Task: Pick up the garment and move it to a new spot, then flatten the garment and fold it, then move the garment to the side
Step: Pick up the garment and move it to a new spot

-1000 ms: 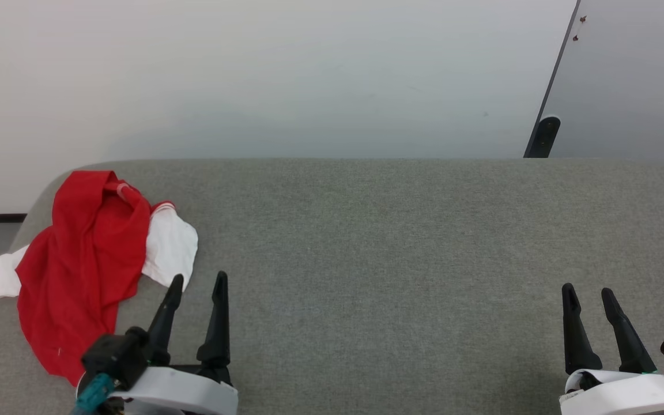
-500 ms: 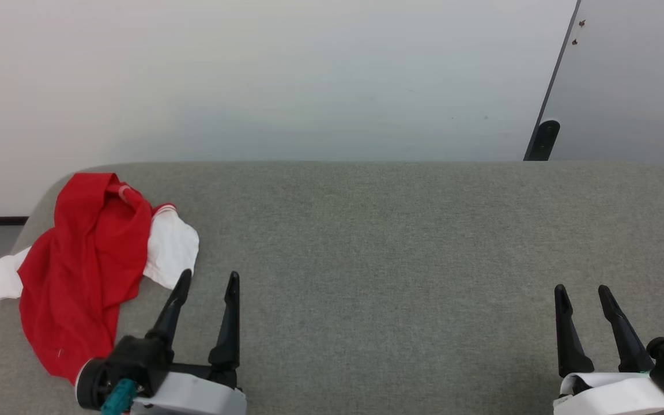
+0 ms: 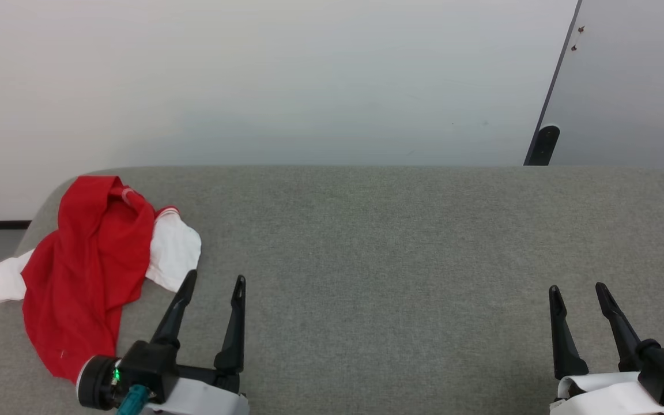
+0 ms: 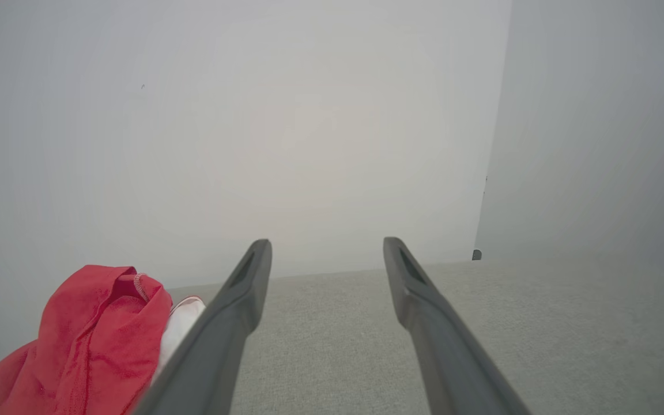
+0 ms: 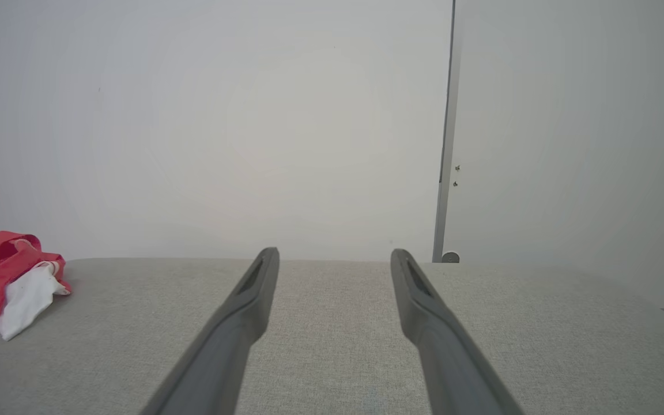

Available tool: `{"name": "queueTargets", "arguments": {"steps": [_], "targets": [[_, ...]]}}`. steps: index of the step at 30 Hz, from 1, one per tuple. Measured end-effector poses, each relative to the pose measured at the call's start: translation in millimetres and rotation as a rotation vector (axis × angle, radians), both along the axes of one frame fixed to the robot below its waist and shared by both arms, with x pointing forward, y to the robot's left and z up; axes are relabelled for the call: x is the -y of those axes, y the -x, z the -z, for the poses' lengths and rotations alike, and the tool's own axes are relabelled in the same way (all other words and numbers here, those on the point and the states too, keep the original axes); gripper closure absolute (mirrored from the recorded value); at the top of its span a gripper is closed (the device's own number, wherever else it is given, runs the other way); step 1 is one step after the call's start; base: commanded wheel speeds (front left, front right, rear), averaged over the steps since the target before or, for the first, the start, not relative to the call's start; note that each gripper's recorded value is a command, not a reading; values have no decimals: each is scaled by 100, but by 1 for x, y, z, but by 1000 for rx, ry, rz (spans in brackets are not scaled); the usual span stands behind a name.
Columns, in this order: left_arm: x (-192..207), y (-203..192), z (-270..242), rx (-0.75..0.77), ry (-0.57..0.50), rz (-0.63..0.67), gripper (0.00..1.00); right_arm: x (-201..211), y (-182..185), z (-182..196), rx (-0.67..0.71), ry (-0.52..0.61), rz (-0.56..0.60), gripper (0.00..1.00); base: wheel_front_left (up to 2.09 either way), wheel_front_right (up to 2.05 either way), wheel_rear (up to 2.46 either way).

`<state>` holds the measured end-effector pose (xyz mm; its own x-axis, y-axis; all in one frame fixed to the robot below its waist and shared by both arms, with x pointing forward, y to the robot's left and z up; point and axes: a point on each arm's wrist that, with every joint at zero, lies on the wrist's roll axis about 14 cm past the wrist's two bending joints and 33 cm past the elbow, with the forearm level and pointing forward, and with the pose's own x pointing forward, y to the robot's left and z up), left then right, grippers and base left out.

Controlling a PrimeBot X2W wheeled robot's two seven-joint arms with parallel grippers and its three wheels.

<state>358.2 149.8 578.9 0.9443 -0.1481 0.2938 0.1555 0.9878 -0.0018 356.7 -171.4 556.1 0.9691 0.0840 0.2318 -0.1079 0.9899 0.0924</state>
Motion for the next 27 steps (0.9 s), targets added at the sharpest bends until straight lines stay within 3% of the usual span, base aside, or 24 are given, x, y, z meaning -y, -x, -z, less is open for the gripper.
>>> {"name": "queueTargets", "arguments": {"steps": [13,27], "targets": [[-27,6,16,-44,4,-68,0,-24,-1,-1,13,54,-67,0,0,0,0],[-121,48,21,-50,43,-368,0,-107,-7,-4,16,63,-313,0,0,0,0]]}}
